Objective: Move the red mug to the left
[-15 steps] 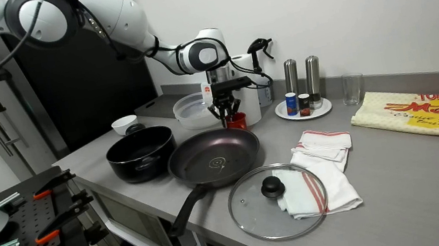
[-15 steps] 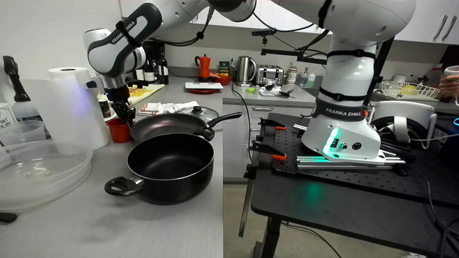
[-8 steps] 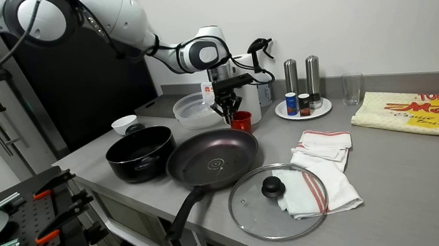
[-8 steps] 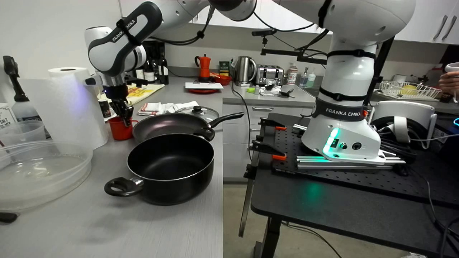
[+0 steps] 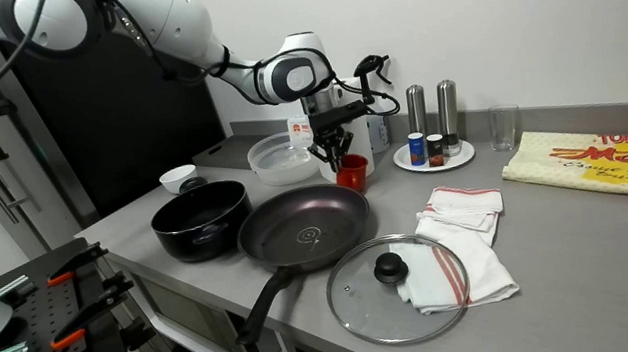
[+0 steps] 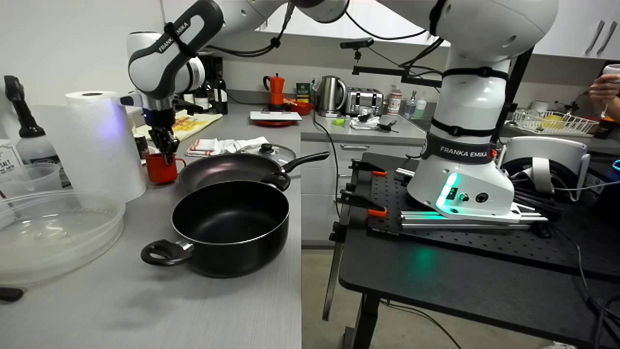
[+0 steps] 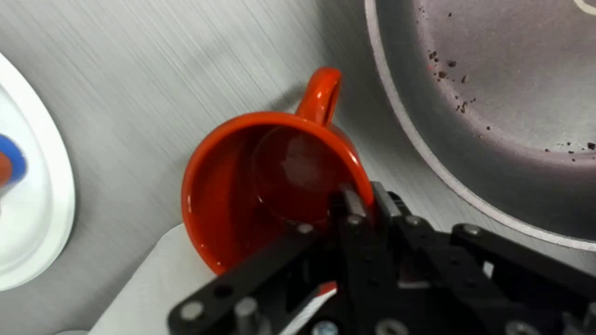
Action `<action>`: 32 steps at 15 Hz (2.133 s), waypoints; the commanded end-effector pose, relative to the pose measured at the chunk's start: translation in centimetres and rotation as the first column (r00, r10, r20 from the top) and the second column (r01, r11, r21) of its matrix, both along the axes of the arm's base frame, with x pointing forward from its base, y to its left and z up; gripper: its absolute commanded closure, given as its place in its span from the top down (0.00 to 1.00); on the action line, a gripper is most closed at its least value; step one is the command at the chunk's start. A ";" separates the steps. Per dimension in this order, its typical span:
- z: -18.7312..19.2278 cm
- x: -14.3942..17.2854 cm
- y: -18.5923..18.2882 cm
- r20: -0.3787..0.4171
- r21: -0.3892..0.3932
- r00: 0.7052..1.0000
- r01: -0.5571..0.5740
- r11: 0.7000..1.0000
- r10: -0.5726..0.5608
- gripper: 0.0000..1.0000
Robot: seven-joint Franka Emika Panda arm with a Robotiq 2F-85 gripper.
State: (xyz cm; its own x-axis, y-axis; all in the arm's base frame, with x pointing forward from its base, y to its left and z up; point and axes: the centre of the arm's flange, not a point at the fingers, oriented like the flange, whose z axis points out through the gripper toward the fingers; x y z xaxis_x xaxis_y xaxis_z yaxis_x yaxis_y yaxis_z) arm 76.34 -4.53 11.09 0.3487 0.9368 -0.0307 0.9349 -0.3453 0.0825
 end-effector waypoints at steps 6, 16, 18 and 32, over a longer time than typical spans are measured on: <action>5.5 -4.1 -2.4 0.120 0.047 0.990 0.069 0.997 -0.074 0.02; 7.8 -9.7 -2.5 0.125 0.065 0.972 0.191 0.980 -0.198 0.02; 8.1 -10.7 -2.4 0.120 0.067 0.968 0.212 0.975 -0.219 0.02; 10.9 -14.5 6.5 -0.009 0.168 0.900 0.431 0.887 -0.435 0.02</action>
State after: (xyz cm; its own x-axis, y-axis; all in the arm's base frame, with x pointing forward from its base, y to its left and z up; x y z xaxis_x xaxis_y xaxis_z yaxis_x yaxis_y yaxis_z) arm 63.02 -0.32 20.35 0.6619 0.7425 0.1029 0.7406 -0.6689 0.0633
